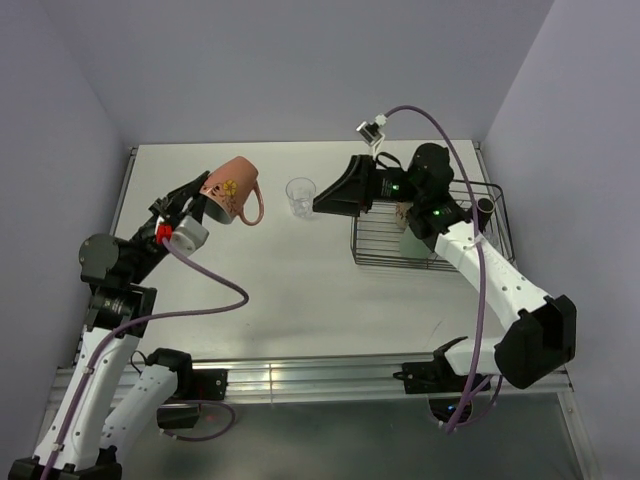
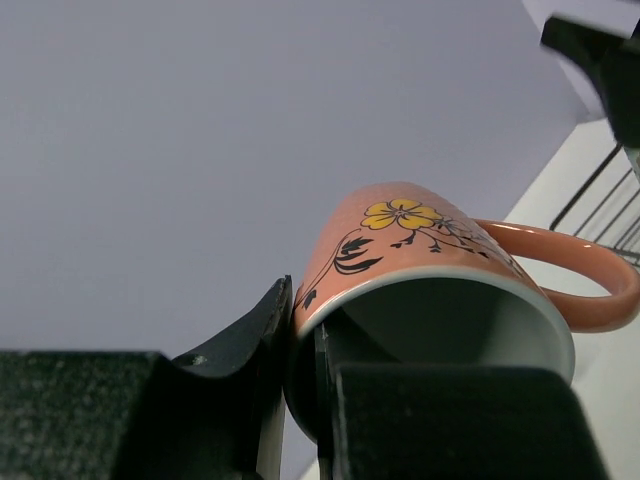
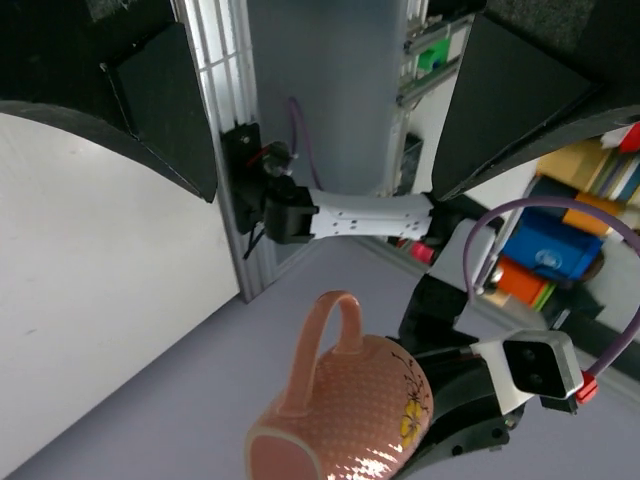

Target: Load the cups into the dish rack

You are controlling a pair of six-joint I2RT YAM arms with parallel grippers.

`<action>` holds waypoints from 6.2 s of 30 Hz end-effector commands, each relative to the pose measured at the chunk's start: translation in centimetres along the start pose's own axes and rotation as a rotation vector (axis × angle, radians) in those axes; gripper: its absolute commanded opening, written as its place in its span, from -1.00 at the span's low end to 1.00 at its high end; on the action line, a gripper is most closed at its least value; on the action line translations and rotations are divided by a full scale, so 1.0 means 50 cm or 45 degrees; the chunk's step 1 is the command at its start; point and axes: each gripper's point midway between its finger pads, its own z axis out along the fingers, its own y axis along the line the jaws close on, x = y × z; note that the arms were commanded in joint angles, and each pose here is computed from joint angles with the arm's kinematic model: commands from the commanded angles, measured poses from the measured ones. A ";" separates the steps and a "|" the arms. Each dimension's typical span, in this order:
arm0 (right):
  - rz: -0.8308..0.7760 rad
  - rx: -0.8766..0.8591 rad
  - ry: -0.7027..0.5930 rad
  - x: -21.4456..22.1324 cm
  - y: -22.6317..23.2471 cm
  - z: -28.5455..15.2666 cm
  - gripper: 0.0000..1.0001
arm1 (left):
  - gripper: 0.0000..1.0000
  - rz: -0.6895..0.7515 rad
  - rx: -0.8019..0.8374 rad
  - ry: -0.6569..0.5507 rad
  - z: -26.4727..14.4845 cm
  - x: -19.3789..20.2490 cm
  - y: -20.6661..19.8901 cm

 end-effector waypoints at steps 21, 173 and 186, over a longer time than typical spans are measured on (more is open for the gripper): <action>-0.138 -0.401 0.157 0.020 0.132 0.155 0.55 | -1.00 0.265 -0.063 -0.384 -0.007 -0.185 0.041; -0.330 2.133 -0.096 0.021 -0.615 -0.308 -1.00 | 0.99 -0.898 -0.372 0.790 -0.012 0.252 -0.083; -0.282 2.156 -0.084 0.041 -0.645 -0.323 -1.00 | 0.99 -0.890 -0.359 0.807 -0.011 0.264 -0.091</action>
